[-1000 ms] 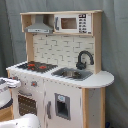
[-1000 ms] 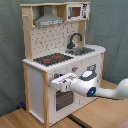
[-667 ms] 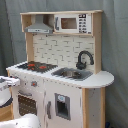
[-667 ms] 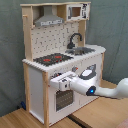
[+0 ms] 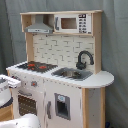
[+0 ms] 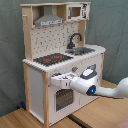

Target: Play with the kitchen

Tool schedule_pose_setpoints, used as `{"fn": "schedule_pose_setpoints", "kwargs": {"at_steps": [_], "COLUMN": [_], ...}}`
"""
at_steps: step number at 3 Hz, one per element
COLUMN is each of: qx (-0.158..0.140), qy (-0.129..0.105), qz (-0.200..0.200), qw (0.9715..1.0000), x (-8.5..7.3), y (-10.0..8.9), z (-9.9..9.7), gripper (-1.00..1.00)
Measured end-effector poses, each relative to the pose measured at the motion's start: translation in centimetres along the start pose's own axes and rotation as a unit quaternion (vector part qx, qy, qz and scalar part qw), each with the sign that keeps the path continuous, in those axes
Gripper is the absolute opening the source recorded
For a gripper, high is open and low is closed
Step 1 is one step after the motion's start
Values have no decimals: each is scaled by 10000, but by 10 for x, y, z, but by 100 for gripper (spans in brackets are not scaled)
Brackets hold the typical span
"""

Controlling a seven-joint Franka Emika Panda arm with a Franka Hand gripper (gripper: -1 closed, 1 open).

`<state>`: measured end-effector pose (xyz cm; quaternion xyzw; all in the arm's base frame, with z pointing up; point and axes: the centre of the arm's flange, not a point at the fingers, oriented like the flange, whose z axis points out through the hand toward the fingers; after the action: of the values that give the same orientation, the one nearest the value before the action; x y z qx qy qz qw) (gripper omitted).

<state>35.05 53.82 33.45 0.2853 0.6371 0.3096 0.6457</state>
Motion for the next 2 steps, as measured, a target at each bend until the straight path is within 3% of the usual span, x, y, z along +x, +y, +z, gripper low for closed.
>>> {"fn": "schedule_pose_setpoints", "kwargs": {"at_steps": [1,2], "qx": [32,60], "qy": [23,49], "qz": [586,1239], "qw": [9983,9923], "x": [-1,-2], "y": [0,0], "z": [0,0], "gripper": [-100,-100]}}
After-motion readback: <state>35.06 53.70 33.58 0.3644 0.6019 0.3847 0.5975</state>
